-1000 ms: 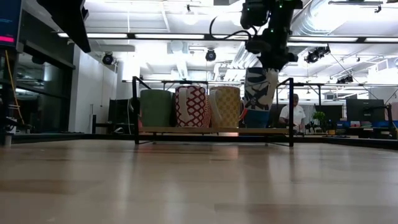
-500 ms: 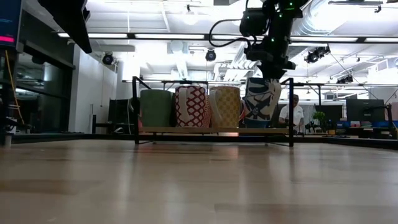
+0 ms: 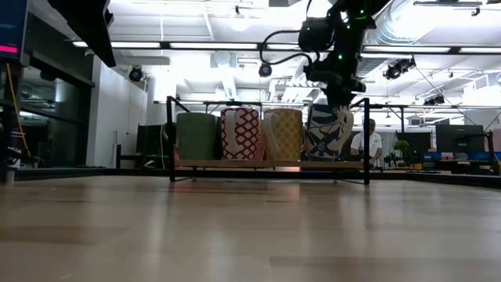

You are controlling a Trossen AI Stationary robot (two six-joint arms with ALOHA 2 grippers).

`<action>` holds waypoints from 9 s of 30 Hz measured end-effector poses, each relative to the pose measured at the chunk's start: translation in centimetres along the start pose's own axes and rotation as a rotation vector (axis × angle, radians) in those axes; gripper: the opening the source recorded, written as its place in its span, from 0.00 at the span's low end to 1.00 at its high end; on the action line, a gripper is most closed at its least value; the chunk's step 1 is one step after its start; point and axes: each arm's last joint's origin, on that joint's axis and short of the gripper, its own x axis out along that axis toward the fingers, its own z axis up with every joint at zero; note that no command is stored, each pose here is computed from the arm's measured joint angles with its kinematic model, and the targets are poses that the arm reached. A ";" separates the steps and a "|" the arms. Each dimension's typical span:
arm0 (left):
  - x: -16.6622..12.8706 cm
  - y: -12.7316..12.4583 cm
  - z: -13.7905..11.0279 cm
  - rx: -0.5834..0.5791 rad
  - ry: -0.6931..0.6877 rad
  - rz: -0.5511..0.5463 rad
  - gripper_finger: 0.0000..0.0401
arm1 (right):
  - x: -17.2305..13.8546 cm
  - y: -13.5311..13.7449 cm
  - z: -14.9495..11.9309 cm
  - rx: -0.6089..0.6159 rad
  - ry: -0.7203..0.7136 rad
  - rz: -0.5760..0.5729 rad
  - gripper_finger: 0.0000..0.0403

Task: Place coffee mugs
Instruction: Put the blue pattern mug on the shelf, then return to Home Position

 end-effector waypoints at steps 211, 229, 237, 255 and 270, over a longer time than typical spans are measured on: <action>4.0 12.2 -10.6 -0.471 -0.169 0.168 0.44 | 1.7 1.6 -25.0 -0.421 -1.174 0.913 0.27; 5.3 13.7 -12.9 -0.705 -0.363 0.092 0.44 | 1.7 1.6 -25.0 -0.421 -1.174 0.912 0.27; 4.6 14.4 -13.8 -0.776 -0.449 0.035 0.44 | 1.7 1.6 -25.0 -0.421 -1.174 0.912 0.27; 4.0 14.9 -14.5 -0.822 -0.522 -0.023 0.44 | 1.7 1.6 -25.0 -0.421 -1.174 0.913 0.27; 4.0 14.9 -14.5 -0.822 -0.522 -0.023 0.44 | 1.7 1.6 -25.0 -0.421 -1.174 0.912 0.27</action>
